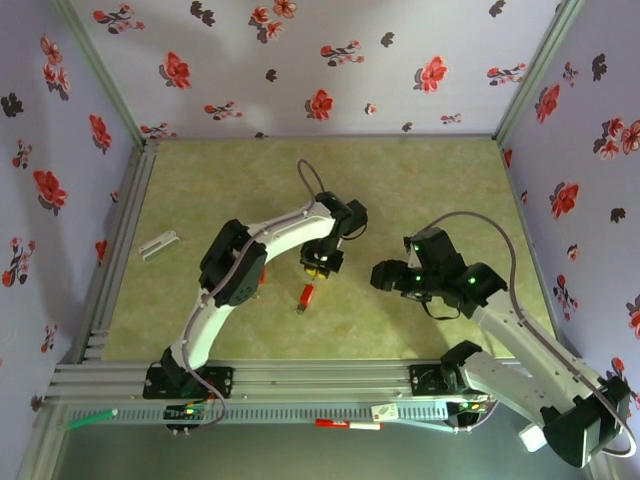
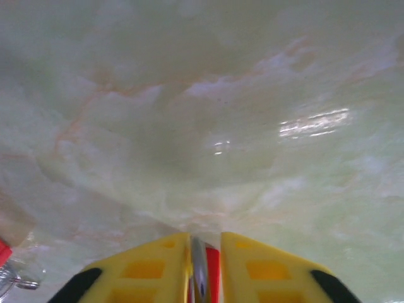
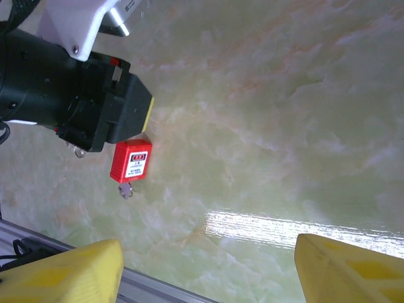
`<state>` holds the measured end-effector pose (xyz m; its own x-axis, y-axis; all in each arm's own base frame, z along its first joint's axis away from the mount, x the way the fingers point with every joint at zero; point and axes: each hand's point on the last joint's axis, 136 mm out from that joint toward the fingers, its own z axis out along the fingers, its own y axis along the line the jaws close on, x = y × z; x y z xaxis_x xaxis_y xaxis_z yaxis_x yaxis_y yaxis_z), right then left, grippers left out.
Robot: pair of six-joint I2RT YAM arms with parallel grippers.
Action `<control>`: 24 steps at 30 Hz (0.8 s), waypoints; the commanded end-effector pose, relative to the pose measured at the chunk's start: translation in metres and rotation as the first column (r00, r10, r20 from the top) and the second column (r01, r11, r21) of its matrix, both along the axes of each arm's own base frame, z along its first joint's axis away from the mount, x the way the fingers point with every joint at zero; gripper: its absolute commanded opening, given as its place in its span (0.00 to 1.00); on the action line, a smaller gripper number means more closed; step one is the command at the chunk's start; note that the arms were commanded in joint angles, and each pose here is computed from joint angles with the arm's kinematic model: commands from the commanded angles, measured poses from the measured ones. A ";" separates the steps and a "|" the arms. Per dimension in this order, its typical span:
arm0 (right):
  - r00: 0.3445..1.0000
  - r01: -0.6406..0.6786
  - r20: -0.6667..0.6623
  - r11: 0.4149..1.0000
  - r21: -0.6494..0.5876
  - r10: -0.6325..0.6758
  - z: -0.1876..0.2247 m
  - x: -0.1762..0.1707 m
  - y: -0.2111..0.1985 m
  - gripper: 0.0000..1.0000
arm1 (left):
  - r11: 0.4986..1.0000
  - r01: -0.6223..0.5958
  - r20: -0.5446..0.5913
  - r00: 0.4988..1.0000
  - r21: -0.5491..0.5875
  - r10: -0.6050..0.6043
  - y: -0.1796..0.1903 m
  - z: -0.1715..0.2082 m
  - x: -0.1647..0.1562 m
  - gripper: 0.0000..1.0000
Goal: Unlock with the key
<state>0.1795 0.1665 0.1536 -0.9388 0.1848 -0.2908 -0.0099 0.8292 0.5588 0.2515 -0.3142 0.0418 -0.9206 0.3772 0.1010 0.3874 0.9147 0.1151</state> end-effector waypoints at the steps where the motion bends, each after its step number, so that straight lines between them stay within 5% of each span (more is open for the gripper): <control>1: 1.000 -0.024 -0.017 1.000 -0.007 0.024 -0.006 -0.008 -0.004 0.72 | 0.999 -0.024 0.004 1.000 0.031 0.024 -0.004 0.002 -0.005 0.26; 11: 0.999 0.024 -0.049 0.997 0.073 -0.021 -0.011 -0.016 -0.001 0.72 | 0.981 -0.125 0.100 0.985 -0.152 0.141 -0.026 0.048 0.006 0.47; 20: 0.994 0.095 -0.078 0.979 0.182 -0.082 -0.020 -0.019 0.025 0.72 | 0.879 -0.191 0.182 0.938 -0.438 0.294 -0.010 0.125 0.026 0.58; 24: 0.994 0.095 -0.068 0.982 0.163 -0.085 -0.023 -0.016 0.038 0.72 | 0.838 -0.098 0.204 0.949 -0.537 0.241 0.008 0.139 0.010 0.63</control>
